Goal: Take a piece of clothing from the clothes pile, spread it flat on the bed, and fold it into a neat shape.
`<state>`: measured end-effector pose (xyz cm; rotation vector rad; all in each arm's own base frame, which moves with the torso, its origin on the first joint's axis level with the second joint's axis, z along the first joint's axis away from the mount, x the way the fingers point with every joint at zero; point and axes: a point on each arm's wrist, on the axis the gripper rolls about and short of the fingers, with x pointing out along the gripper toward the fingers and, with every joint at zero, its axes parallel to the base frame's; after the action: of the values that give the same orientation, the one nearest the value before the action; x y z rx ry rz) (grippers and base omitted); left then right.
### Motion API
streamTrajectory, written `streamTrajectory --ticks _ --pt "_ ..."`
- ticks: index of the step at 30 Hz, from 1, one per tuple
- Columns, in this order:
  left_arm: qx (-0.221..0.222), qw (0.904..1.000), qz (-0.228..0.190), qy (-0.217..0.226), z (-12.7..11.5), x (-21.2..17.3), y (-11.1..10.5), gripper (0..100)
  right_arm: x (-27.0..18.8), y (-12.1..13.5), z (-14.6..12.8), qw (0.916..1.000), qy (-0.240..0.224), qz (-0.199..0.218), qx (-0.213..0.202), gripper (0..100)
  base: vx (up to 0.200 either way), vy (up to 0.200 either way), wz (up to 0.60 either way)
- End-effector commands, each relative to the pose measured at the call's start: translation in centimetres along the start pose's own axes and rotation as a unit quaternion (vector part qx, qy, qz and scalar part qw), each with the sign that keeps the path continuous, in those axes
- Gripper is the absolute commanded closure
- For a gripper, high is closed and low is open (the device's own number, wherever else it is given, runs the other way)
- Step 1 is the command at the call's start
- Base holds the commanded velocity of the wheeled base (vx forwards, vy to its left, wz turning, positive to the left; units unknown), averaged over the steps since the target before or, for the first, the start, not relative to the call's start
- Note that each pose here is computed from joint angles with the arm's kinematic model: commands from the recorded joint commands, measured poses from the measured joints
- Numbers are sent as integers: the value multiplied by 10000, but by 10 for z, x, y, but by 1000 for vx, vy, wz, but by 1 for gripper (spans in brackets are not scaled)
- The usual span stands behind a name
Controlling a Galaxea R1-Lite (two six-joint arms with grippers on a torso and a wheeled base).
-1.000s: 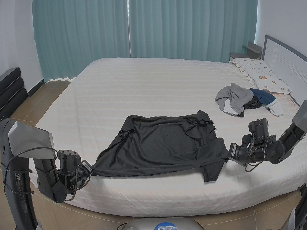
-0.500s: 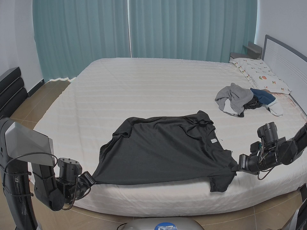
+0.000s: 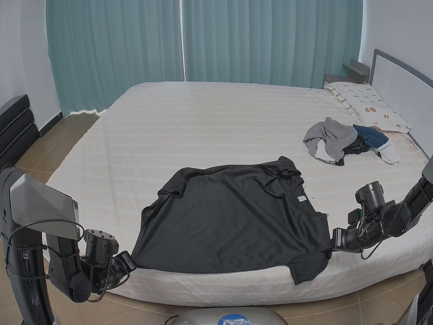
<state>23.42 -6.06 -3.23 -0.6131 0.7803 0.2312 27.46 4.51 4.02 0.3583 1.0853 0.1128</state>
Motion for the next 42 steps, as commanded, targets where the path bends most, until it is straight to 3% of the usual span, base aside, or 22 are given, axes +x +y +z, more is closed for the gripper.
streamTrajectory --ticks 1,2,15,20,25,31,42 --pt "10 10000 -15 24 -1 1 -1 100 17 -3 1 10000 -28 68 56 0 0 0 0" --pt "10 10000 -15 24 -1 1 -1 0 17 -3 1 10000 -28 68 56 0 0 0 0" --pt "-216 9991 -259 -261 11 5 -10 0 23 -4 23 9907 -945 468 858 0 0 0 0" --pt "-333 9975 -424 -461 17 2 -16 0 22 -6 32 9817 -1168 721 1322 0 0 0 0" --pt "-461 9960 -485 -599 25 3 -14 0 24 -5 33 9751 -1250 1073 1482 0 0 0 0" --pt "-463 9961 -489 -561 24 4 -13 0 27 -3 34 9715 -1265 1153 1641 0 200 0 0" --pt "-652 9937 -609 -681 29 6 -19 0 38 -2 39 9583 -1448 1406 2024 0 0 0 0"
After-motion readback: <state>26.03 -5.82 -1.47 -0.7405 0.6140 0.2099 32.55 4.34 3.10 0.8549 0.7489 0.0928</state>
